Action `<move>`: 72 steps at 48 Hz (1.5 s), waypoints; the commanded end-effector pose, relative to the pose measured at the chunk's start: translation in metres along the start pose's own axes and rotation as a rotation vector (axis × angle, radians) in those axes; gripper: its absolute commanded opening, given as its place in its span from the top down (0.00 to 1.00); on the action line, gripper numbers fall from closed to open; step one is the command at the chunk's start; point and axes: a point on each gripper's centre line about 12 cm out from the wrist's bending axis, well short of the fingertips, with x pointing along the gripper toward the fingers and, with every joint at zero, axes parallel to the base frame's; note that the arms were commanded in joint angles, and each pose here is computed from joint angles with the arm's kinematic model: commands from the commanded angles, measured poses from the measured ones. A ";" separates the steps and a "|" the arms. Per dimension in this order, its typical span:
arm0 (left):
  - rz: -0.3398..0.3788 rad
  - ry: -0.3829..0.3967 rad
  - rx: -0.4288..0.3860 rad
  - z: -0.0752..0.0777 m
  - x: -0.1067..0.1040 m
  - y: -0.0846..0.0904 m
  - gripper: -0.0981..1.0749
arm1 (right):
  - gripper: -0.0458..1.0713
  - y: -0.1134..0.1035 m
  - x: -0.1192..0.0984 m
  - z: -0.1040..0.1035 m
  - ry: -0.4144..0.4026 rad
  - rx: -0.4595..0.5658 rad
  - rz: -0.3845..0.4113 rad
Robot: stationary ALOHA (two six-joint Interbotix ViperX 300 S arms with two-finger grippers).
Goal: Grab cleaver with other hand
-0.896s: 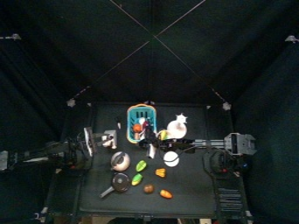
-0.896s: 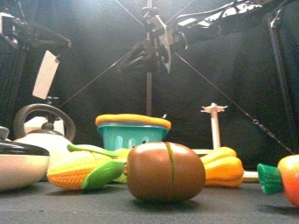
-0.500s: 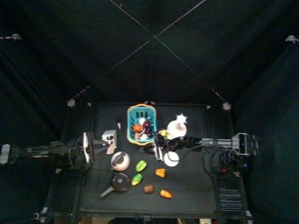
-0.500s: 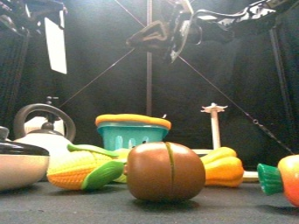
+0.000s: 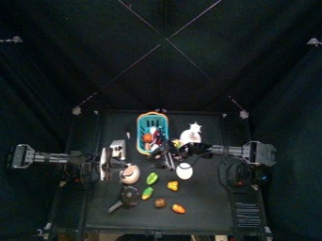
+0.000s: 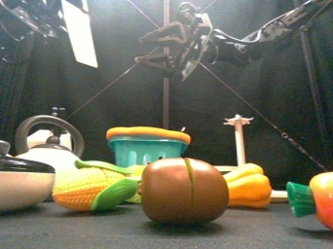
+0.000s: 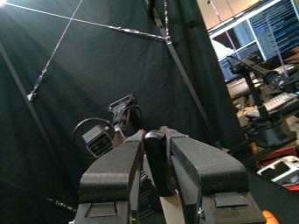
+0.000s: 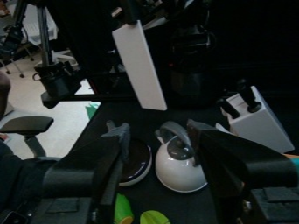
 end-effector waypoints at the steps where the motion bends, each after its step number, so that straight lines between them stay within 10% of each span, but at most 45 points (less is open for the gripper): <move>1: -0.006 -0.041 -0.001 0.002 0.014 0.002 0.37 | 0.14 -0.001 0.004 0.017 -0.037 -0.027 0.010; 41: -0.027 -0.102 0.073 -0.018 0.039 -0.001 0.37 | 0.18 0.009 0.052 0.013 -0.019 -0.120 0.157; 72: -0.006 -0.033 0.055 -0.031 0.026 -0.002 0.31 | 0.78 0.007 0.052 0.011 -0.010 -0.117 0.156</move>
